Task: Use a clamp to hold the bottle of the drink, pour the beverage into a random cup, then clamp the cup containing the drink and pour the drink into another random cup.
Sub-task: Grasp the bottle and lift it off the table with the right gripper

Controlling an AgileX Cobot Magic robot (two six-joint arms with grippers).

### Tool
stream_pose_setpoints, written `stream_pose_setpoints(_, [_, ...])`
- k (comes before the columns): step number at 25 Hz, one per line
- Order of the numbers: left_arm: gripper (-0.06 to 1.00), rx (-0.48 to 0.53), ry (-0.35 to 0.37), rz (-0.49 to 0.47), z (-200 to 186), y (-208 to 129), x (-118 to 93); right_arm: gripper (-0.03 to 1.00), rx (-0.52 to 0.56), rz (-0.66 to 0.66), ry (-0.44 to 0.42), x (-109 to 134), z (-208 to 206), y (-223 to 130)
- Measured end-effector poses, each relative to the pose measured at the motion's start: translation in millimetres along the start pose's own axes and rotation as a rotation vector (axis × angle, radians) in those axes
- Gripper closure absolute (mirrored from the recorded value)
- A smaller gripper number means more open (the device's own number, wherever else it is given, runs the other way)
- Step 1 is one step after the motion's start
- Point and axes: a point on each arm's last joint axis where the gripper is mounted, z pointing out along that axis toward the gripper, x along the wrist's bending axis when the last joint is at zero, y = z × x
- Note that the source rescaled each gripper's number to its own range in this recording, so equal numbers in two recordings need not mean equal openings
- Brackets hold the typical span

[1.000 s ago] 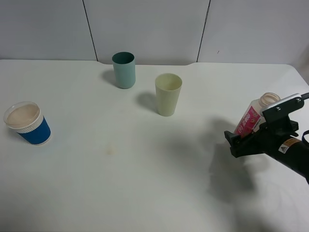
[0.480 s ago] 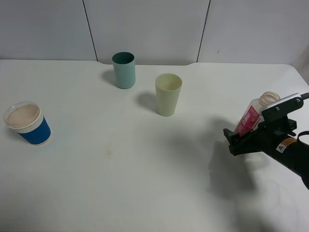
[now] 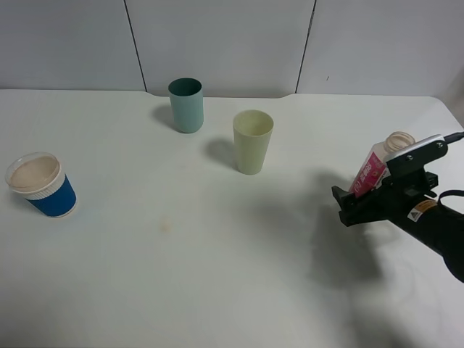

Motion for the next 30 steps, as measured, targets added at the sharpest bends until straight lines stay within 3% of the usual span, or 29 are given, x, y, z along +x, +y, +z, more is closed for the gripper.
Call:
stream_pose_setpoints(5, [-0.03,0.000,0.000,0.000,0.0,0.0,0.0,0.18,-0.017,-0.001,0.020,1.2,4.9,1.9])
stream_pose_setpoints(7, [-0.03,0.000,0.000,0.000,0.0,0.0,0.0,0.25,-0.018,-0.001,0.023,1.5,4.9,2.0])
stream_pose_setpoints(8, [-0.03,0.000,0.000,0.000,0.0,0.0,0.0,0.35,-0.018,-0.003,0.019,1.2,4.9,2.0])
stream_pose_setpoints(11, [-0.03,0.000,0.000,0.000,0.0,0.0,0.0,0.95,0.019,0.012,0.028,2.2,5.9,-2.2])
stream_pose_setpoints(25, [-0.03,0.000,0.000,0.000,0.0,0.0,0.0,0.97,0.026,0.018,0.030,2.4,5.6,-2.9])
stream_pose_setpoints(30, [-0.03,0.000,0.000,0.000,0.0,0.0,0.0,0.97,0.032,0.073,0.027,1.8,5.1,-2.0])
